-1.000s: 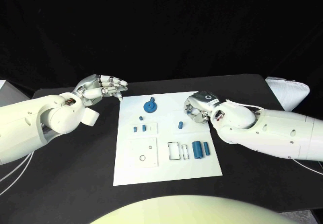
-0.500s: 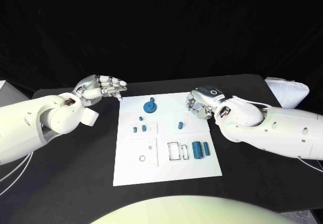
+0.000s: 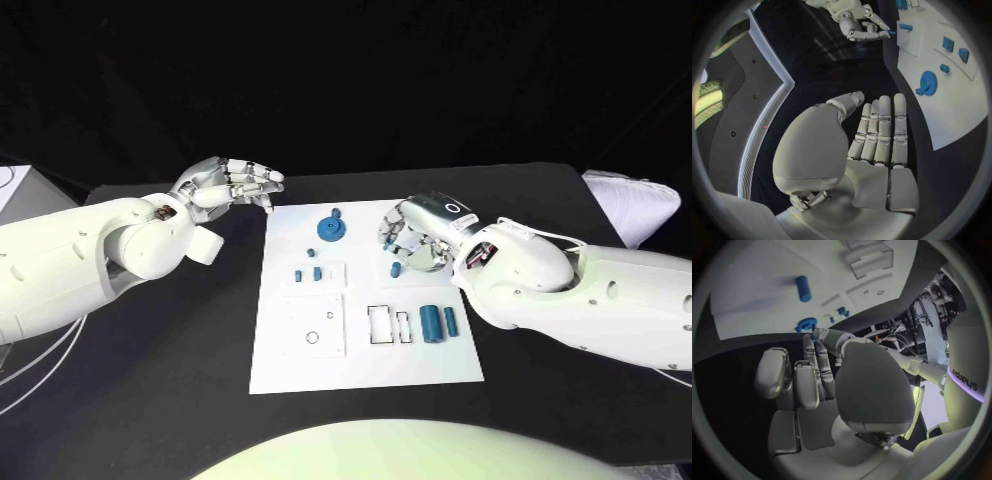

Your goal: Assemble the parts on the task board

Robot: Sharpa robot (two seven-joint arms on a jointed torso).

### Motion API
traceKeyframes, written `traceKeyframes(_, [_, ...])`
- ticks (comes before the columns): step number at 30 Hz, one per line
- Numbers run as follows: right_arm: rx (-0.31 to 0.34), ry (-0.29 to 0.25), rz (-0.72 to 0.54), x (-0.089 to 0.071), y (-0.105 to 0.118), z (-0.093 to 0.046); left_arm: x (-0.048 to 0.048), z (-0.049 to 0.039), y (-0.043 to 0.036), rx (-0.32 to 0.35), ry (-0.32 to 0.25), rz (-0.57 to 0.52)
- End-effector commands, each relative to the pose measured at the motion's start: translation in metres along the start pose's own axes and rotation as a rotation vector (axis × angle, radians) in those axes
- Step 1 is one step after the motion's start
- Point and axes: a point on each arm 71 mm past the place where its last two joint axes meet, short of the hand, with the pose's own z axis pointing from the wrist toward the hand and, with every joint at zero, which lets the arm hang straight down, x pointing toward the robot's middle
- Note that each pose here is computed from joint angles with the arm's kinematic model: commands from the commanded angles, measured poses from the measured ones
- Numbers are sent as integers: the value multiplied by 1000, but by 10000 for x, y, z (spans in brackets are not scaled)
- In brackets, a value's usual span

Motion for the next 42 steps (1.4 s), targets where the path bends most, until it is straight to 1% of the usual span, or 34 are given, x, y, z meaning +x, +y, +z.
traceKeyframes(1, [-69,0,19,69,199,5,20,15,-9,10,-3,-15])
traceKeyframes(3, [-97,10,25,144,303,13,29,21,-8,11,-3,-18])
traceKeyframes(7, [-140,39,42,343,475,21,53,33,-6,12,-1,-23])
traceKeyframes(13, [-179,76,66,588,668,22,88,46,-1,10,7,-28])
traceKeyframes(18, [-189,97,68,720,775,39,102,52,2,9,10,-30])
traceKeyframes(29, [-174,125,42,819,818,59,110,52,4,7,15,-32])
traceKeyframes(42, [-155,137,9,866,789,56,106,46,7,3,16,-32])
